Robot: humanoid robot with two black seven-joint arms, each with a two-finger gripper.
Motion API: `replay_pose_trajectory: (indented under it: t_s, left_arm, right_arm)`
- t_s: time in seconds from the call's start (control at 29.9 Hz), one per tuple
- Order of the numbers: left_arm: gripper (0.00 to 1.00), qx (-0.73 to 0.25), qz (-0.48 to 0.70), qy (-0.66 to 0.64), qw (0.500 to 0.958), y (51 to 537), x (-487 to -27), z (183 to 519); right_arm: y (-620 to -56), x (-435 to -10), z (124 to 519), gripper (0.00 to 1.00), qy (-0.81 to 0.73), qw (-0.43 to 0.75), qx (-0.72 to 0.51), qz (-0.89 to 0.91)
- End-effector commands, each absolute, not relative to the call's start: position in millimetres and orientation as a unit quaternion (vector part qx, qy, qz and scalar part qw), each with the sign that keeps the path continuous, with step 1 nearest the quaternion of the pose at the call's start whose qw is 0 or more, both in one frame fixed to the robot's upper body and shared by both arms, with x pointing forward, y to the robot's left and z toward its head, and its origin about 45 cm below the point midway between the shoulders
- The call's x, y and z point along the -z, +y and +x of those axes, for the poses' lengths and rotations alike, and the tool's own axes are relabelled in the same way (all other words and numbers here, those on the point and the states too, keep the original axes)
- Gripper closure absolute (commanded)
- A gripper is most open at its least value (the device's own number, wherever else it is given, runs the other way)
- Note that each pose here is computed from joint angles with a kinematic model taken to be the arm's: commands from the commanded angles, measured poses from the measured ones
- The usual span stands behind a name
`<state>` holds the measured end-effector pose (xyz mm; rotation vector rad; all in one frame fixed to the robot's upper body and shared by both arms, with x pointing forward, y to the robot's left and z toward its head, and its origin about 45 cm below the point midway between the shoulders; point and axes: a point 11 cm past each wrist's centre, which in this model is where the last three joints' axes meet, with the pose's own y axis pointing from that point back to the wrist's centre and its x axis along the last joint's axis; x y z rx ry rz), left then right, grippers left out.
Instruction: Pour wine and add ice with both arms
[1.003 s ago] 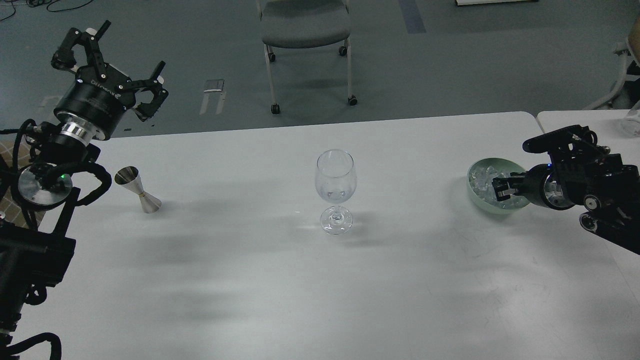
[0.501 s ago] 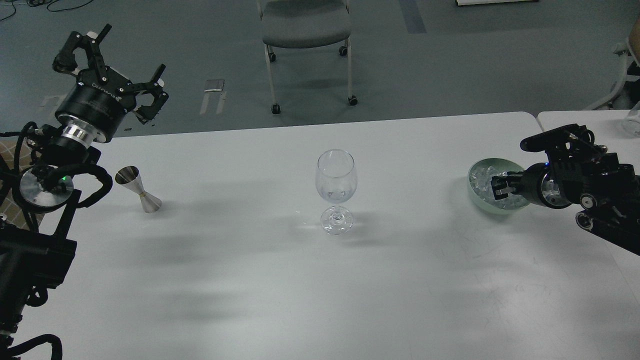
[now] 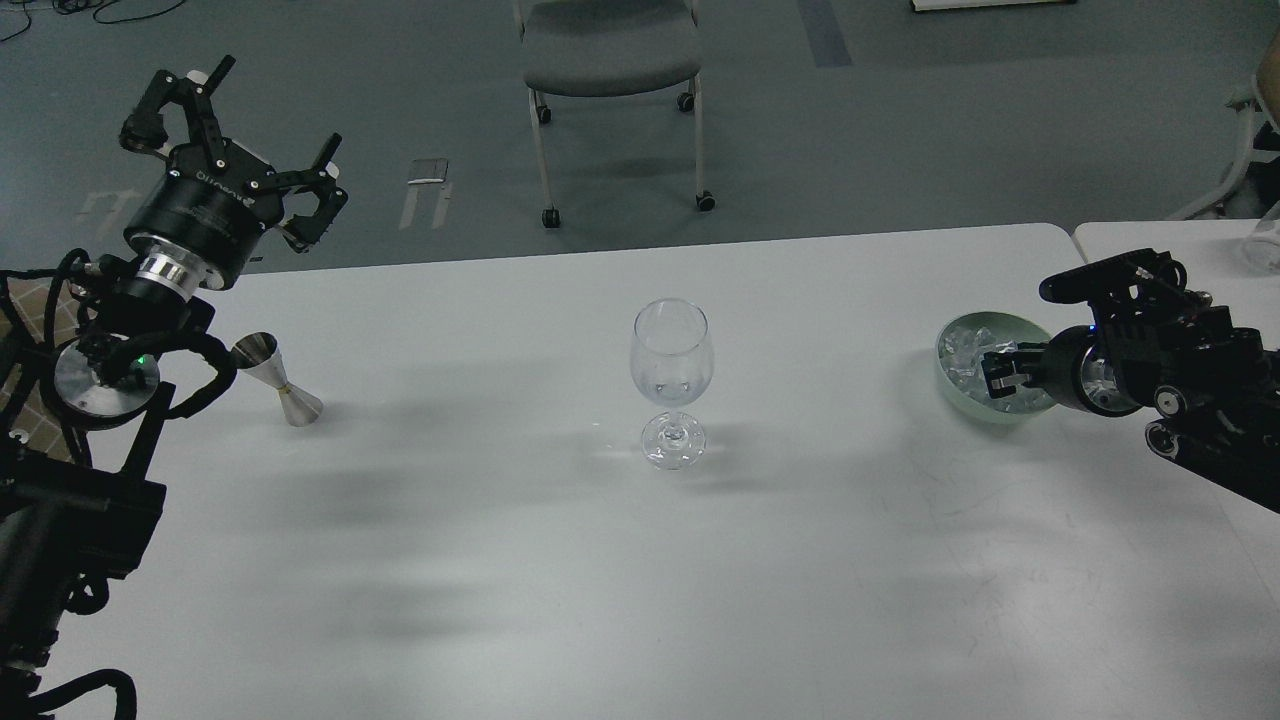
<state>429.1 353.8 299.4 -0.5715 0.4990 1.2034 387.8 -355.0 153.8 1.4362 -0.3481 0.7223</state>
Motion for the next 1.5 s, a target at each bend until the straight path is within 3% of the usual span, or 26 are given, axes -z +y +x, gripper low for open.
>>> replay_pose_trajectory:
  t_s: [0.0,0.2,0.5,0.94,1.24,1.47]
  left_arm:
    - [0.02,-0.552,-0.262,0.23,0.757,353,-299,429]
    - [0.02,-0.552,-0.262,0.231,0.757,353,-298,429]
    - [0.02,-0.552,-0.263,0.231,0.757,353,-298,429]
    - [0.02,-0.555,-0.262,0.229,0.756,357,-299,428]
    - [0.02,-0.555,-0.26,0.228,0.756,357,-299,428]
    - [0.02,-0.555,-0.258,0.229,0.757,356,-298,428]
  right_arm:
    - [-354,-153,388,0.65,-0.155,0.681,-0.321,0.64]
    - [-354,-153,388,0.69,-0.154,0.68,-0.322,0.64]
    - [-356,-157,389,1.0,-0.158,0.68,-0.322,0.64]
    - [-356,-169,389,1.0,-0.166,0.671,-0.331,0.643]
    - [-356,-229,395,1.0,-0.221,0.63,-0.364,0.649]
    - [-312,-298,401,1.0,-0.262,0.544,-0.431,0.67]
